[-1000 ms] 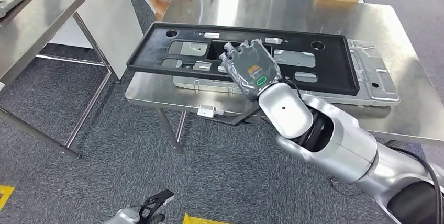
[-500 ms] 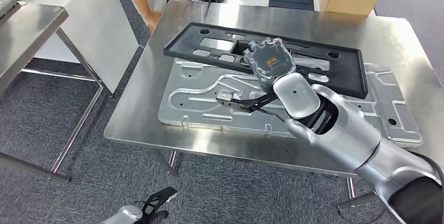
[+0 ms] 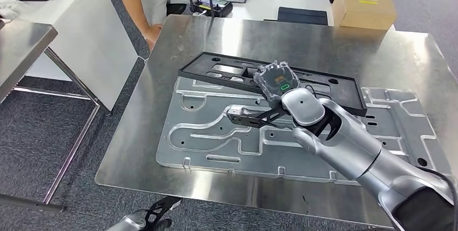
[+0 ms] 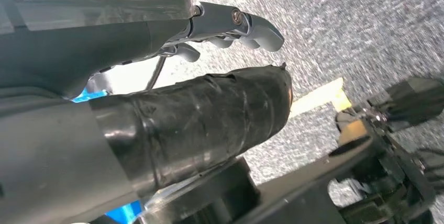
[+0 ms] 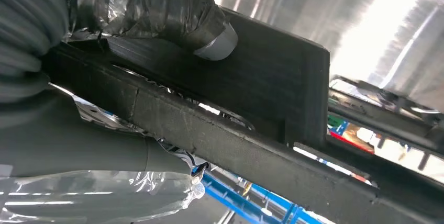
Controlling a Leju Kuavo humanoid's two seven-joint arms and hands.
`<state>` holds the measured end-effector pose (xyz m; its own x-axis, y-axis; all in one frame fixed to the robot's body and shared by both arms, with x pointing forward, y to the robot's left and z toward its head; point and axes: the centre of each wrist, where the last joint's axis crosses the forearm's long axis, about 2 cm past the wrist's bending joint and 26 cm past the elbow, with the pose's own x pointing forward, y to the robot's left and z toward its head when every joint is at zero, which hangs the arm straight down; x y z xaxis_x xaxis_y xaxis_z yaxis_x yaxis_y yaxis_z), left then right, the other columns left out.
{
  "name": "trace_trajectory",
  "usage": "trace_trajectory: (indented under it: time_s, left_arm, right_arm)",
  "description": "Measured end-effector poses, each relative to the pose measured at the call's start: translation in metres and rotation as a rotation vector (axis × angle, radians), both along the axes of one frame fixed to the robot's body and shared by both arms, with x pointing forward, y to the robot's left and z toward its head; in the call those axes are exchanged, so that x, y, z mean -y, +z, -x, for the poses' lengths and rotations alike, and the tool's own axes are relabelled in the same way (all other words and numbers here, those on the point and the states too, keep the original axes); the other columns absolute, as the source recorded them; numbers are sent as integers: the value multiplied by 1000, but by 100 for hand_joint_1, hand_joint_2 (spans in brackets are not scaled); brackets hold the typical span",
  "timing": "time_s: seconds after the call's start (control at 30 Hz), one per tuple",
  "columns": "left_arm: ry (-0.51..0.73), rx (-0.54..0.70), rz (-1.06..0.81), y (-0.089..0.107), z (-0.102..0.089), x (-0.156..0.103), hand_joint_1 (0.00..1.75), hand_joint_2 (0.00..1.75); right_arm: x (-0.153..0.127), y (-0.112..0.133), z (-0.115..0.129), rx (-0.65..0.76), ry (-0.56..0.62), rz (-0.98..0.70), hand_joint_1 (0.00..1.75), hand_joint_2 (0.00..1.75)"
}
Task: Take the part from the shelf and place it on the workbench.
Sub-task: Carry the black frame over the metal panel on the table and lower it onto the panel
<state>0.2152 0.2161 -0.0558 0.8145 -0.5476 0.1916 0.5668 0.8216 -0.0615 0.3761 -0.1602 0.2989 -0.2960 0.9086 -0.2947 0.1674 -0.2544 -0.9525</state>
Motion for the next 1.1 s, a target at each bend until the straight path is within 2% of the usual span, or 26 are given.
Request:
trace_trajectory:
  time_s: [0.1, 0.23, 0.4, 0.53, 0.9, 1.1]
  left_arm:
    - [5, -3, 9, 0, 0, 1, 0, 0]
    - [12, -10, 21, -1, 2, 2, 0, 175]
    - [15, -26, 29, -4, 9, 2, 0, 175]
    - [24, -38, 26, -7, 16, 1, 0, 0]
    - [23, -28, 20, -5, 12, 1, 0, 0]
    - [4, -7, -4, -3, 7, 1, 0, 0]
  right_arm:
    - [-1, -11, -2, -50, 14, -8, 175, 175]
    - [-5, -34, 3, -139, 43, -9, 0, 0]
    - [-11, -62, 13, -237, 72, -2, 0, 0]
    - [-17, -78, 21, -287, 92, 6, 0, 0]
    - [-35, -61, 21, -251, 142, -58, 0, 0]
    - [-42, -50, 25, -168, 152, -152, 0, 0]
